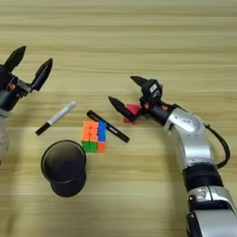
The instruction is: Move the objects on the table
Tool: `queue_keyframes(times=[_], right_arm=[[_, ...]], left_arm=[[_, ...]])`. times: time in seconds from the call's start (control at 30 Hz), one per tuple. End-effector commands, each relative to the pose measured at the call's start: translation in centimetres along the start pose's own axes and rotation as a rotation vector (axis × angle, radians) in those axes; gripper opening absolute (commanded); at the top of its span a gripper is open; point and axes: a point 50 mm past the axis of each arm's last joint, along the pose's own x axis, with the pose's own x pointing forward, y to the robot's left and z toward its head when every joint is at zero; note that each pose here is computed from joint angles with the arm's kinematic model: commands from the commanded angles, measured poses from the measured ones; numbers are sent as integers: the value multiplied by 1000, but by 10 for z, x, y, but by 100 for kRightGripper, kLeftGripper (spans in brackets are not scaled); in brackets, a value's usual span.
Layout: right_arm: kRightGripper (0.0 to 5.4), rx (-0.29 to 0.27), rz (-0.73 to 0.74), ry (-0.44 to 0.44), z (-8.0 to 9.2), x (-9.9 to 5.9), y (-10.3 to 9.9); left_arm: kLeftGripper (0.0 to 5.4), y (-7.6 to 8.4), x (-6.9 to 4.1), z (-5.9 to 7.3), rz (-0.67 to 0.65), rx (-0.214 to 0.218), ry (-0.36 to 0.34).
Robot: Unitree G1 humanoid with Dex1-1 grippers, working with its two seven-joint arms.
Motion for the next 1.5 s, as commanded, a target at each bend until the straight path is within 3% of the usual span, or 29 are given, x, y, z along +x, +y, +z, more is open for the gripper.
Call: queue_keyframes(times=[0.03,0.3,0.47,0.73,0.97,1.3,1.5], right_arm=[[535,-30,33,-37,19,1,4],[535,-98,185,-85,46,-3,23],[535,-116,255,-71,48,-7,27],[535,-115,296,14,35,-18,26],[535,-79,248,70,20,-35,18],[535,-25,210,113,-2,-44,15],[535,18,182,139,-18,-47,19]], left_arm=[[540,3,3,4,-9,35,-3],[540,4,2,4,-4,56,7],[540,5,1,5,1,61,8],[540,9,-3,4,2,76,37],[540,16,-28,-10,-64,106,204],[540,16,-61,-27,-149,58,360],[540,13,-72,-31,-177,50,399]])
